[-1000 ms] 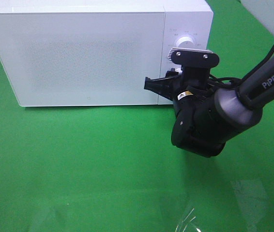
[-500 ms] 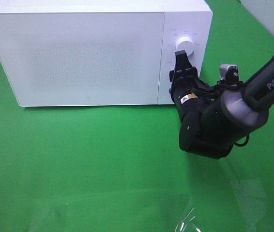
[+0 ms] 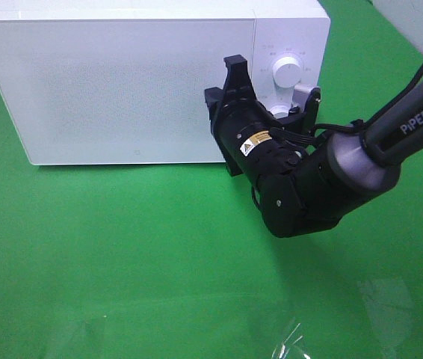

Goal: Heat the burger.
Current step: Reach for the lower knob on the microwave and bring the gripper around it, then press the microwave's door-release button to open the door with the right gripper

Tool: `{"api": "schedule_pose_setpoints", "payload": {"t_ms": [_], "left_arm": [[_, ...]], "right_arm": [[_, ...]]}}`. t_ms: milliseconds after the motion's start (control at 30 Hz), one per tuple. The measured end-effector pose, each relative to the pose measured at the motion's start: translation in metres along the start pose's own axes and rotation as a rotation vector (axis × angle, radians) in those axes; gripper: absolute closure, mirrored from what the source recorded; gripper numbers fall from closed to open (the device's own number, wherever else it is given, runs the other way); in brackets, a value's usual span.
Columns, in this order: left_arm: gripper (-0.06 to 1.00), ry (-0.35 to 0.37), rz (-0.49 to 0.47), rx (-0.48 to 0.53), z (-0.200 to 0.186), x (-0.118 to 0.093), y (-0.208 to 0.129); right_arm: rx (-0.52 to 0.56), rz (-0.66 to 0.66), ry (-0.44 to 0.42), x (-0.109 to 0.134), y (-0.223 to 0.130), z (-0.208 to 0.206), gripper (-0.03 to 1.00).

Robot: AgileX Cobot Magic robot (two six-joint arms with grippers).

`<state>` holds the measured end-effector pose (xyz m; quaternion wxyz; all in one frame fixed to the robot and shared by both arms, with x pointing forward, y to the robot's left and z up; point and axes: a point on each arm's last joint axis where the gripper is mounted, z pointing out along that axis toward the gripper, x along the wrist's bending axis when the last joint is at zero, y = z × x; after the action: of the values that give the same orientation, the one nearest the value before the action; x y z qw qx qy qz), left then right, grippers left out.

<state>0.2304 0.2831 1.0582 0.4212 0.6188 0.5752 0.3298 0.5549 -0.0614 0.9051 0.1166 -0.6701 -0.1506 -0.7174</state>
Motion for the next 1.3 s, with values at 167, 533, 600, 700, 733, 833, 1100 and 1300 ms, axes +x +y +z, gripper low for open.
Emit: {"api": "schedule_pose_setpoints", "payload": {"t_ms": [167, 533, 600, 700, 733, 833, 1100, 1300], "left_arm": [[-0.02, -0.001, 0.0, -0.001, 0.0, 0.0, 0.0], [-0.02, -0.001, 0.0, -0.001, 0.0, 0.0, 0.0], [-0.02, -0.001, 0.0, -0.001, 0.0, 0.0, 0.0], [-0.02, -0.001, 0.0, -0.001, 0.0, 0.0, 0.0], [-0.02, -0.001, 0.0, -0.001, 0.0, 0.0, 0.0], [-0.02, -0.001, 0.0, -0.001, 0.0, 0.0, 0.0], [-0.02, -0.001, 0.0, -0.002, 0.0, 0.0, 0.0], [-0.02, -0.001, 0.0, -0.002, 0.0, 0.0, 0.0]], "right_arm": [[-0.015, -0.004, -0.007, -0.001, 0.003, 0.001, 0.96], [-0.093, -0.013, -0.03, -0.003, 0.01, 0.0, 0.65], [-0.095, -0.013, -0.035, -0.004, 0.01, 0.0, 0.6], [-0.09, -0.011, -0.058, -0.006, 0.008, 0.0, 0.41], [-0.09, -0.011, -0.058, -0.006, 0.008, 0.0, 0.41], [-0.081, -0.021, -0.087, -0.008, 0.008, 0.0, 0.28], [-0.066, -0.096, -0.174, -0.012, 0.01, -0.009, 0.24], [-0.033, -0.191, -0.248, -0.01, 0.013, -0.021, 0.24]]}}
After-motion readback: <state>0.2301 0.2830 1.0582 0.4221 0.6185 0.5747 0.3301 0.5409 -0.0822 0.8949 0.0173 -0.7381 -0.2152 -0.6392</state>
